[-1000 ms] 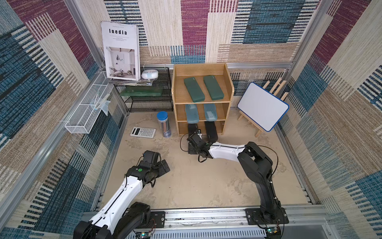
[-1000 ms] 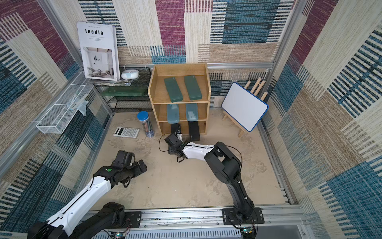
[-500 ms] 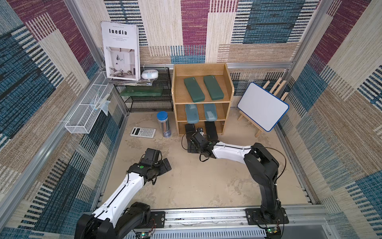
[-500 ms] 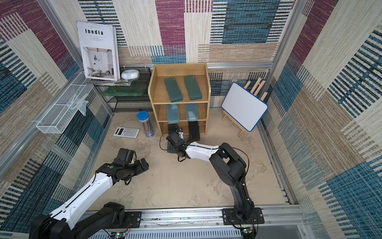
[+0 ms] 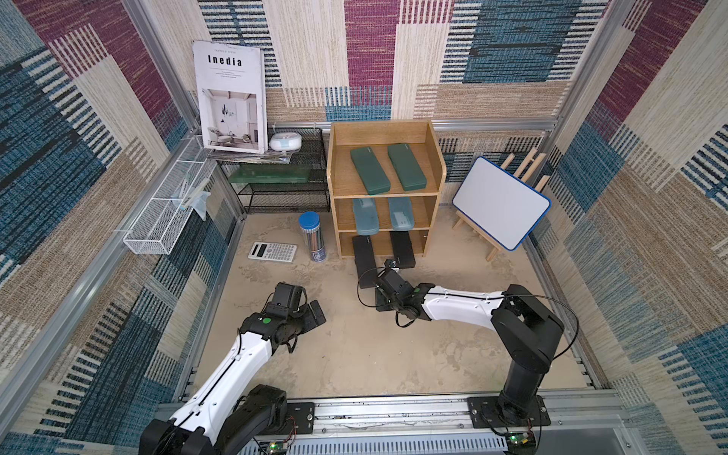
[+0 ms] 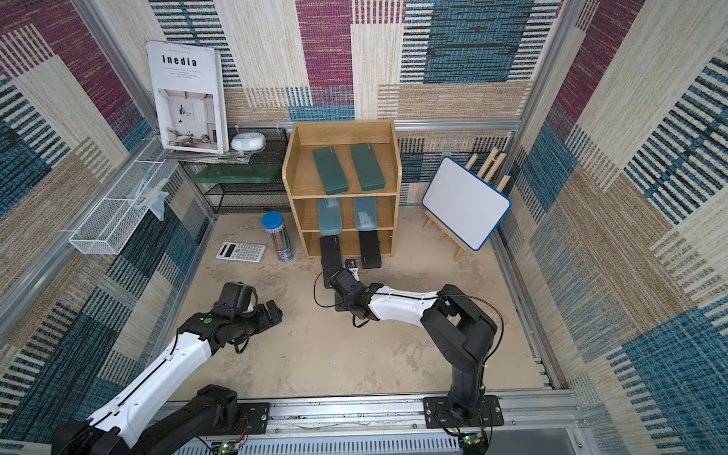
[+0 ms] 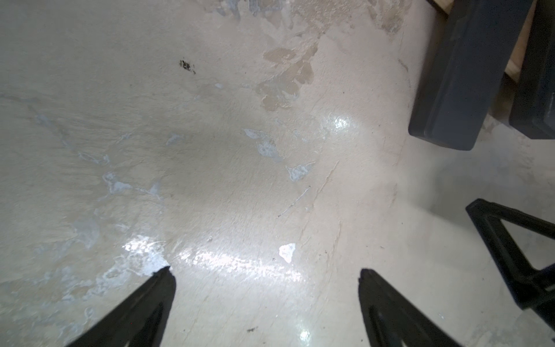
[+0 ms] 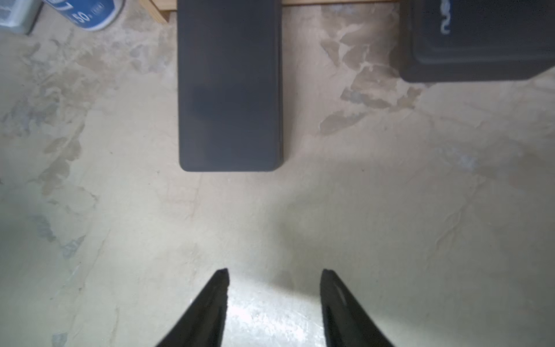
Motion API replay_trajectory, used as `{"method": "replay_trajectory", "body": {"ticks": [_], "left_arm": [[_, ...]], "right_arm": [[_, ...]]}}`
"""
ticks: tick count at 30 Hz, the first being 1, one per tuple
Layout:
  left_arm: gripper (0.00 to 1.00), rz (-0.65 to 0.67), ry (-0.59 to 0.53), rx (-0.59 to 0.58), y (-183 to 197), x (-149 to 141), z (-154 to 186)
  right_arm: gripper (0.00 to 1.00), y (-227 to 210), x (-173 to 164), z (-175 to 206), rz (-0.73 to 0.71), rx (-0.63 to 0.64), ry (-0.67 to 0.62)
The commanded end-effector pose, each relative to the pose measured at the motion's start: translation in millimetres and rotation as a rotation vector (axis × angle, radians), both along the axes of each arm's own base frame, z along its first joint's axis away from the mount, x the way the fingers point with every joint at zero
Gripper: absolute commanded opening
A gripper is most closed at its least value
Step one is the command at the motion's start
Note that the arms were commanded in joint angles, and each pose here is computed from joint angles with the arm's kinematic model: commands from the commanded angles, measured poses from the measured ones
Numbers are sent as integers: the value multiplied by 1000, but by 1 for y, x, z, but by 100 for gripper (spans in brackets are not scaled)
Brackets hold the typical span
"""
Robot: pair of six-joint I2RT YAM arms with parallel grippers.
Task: Place the pencil cases on the shelf according to color
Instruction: Place the pencil case on the shelf.
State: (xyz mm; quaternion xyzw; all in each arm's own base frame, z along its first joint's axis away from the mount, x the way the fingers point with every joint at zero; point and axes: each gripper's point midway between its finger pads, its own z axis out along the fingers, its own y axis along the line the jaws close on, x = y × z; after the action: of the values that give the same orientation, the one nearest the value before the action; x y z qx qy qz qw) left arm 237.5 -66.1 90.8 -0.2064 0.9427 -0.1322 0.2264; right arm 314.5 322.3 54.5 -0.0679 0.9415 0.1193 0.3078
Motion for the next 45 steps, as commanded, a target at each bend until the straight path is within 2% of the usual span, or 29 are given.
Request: {"method": "replay_trajectory", "body": {"ticks": [1,6,12,28,40,45], "left_arm": [[99,-8,14,11,1,-3,-3],[99,-8,19,13,1,-2,-8],[99,-10,11,17,1,0,-8],[99,-16,10,17,0,4,-8],[99,-23,-6,24,0,5,-1],[99,-25,-18,44,3,6,6]], "right_arm": [[44,12,7,-8,13,4,-6],[40,28,25,-24,-1,-15,-18],[40,32,51,-33,-44,-42,-49],[41,46,107,-8,-73,-17,-143],[41,63,128,3,-68,13,-186],[41,62,123,9,-57,33,-194]]}}
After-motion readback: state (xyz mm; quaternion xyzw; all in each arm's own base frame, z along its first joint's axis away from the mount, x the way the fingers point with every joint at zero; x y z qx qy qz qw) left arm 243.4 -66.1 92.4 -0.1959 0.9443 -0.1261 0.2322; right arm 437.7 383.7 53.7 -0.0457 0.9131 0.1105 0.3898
